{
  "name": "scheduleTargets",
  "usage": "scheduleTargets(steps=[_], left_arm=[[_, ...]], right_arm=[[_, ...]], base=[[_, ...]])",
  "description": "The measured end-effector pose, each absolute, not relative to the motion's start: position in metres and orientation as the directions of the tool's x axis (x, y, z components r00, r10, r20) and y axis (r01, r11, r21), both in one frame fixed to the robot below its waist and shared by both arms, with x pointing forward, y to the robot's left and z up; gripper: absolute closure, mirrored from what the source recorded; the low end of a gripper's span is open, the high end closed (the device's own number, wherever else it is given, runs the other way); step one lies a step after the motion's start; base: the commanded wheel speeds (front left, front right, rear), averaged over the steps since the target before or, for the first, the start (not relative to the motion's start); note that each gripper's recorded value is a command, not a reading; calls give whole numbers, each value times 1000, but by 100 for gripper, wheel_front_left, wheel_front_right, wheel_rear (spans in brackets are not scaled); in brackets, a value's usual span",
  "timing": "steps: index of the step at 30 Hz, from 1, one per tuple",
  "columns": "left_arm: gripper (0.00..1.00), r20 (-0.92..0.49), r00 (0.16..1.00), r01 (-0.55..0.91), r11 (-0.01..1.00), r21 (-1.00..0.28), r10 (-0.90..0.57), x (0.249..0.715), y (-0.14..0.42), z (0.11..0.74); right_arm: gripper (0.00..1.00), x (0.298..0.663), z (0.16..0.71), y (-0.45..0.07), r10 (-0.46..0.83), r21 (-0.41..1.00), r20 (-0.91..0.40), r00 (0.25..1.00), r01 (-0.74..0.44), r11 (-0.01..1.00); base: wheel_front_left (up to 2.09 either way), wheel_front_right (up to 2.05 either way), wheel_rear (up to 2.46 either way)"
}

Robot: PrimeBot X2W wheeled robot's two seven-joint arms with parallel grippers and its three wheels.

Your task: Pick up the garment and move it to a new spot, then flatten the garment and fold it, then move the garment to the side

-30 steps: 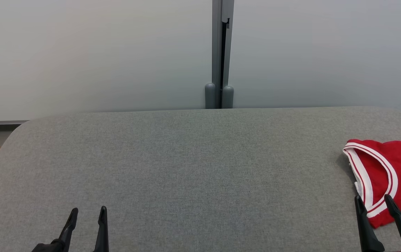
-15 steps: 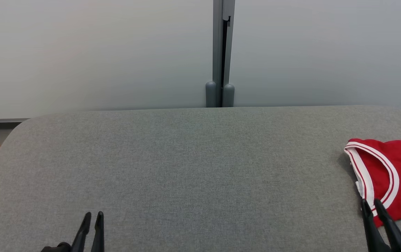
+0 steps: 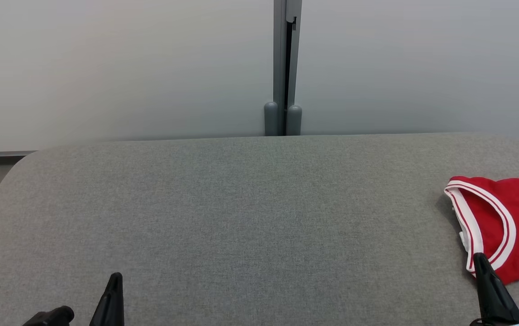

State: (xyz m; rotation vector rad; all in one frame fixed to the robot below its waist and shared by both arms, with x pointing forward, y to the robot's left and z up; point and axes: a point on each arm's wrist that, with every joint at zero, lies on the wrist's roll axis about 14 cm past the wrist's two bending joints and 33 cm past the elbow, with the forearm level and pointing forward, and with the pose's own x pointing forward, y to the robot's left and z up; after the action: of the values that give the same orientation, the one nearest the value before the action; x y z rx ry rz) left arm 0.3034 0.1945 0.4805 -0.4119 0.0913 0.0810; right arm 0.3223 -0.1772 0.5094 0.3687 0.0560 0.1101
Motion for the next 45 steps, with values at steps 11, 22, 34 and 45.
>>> scheduleTargets(steps=[11, 22, 34, 45], left_arm=[[100, -130, 990, -118, 830, -545, 55, 315, 197, 478], [100, -139, 989, -125, 736, -665, 42, 326, 199, 479], [100, -131, 991, -121, 624, -772, 30, 337, 199, 483], [100, -129, 991, -120, 526, -842, 20, 345, 200, 483]], right_arm=[[100, 332, 508, -180, 104, 526, -30, 994, -73, 847], [100, 341, 508, -181, 91, 658, -24, 996, -53, 751], [100, 350, 508, -183, 79, 766, -19, 997, -36, 641], [100, 357, 508, -186, 67, 841, -17, 998, -22, 540]], base=[[0, 0, 0], [0, 0, 0], [0, 0, 0], [0, 0, 0]])
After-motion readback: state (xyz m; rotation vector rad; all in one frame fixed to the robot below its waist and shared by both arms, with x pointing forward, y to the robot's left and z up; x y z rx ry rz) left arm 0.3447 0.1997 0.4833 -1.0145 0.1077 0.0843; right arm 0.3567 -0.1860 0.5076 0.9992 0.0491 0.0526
